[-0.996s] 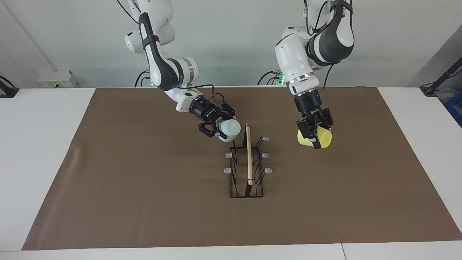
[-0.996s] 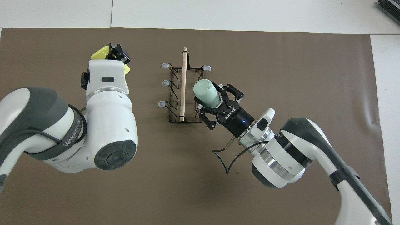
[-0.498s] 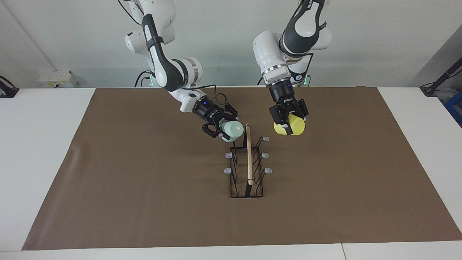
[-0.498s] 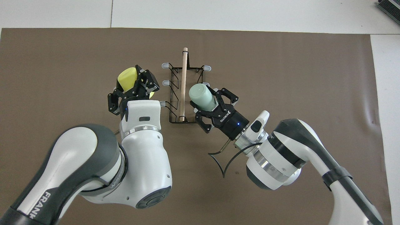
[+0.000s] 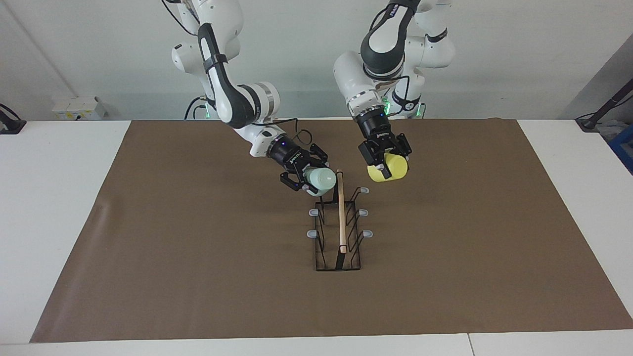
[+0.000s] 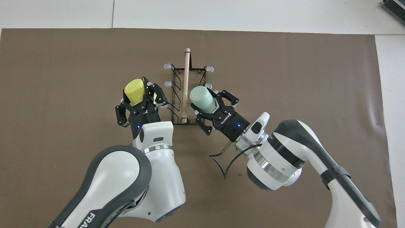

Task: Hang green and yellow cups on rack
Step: 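Carry the yellow cup with the left gripper onto a rack peg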

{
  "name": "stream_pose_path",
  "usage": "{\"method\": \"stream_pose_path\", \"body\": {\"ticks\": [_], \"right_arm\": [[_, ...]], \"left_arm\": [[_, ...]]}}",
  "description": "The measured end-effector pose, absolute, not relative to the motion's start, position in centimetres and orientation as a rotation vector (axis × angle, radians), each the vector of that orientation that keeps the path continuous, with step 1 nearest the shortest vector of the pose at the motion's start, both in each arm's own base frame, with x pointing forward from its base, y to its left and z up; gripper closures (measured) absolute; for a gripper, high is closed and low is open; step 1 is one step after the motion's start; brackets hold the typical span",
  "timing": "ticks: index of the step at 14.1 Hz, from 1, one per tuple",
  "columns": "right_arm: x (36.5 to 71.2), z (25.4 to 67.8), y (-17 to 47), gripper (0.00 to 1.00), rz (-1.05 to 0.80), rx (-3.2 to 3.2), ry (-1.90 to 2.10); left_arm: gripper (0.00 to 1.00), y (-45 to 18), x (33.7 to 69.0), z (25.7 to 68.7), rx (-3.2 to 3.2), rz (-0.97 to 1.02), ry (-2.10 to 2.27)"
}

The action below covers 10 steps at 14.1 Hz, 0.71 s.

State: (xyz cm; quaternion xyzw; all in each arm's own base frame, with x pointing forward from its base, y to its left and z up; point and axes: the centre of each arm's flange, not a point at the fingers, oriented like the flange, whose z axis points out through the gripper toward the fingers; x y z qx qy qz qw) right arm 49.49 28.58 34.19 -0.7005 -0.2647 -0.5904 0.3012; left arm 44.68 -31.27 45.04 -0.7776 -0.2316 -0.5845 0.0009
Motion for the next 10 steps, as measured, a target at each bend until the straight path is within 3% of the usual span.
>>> {"method": "stream_pose_path", "body": {"ticks": [7, 8, 10], "right_arm": [[49.6, 33.5, 28.7, 0.3, -1.556, -1.869, -0.703], [49.6, 33.4, 28.7, 0.25, -1.553, -1.872, -0.703], [49.6, 33.1, 28.6, 0.04, -1.55, -1.876, -0.703]], "left_arm": [[0.34, -33.1, 44.0, 40.3, -2.379, -1.901, -0.705], [0.34, -33.2, 44.1, 39.7, -2.363, -1.918, -0.712], [0.34, -33.2, 44.5, 38.5, -2.323, -1.97, -0.732]]}}
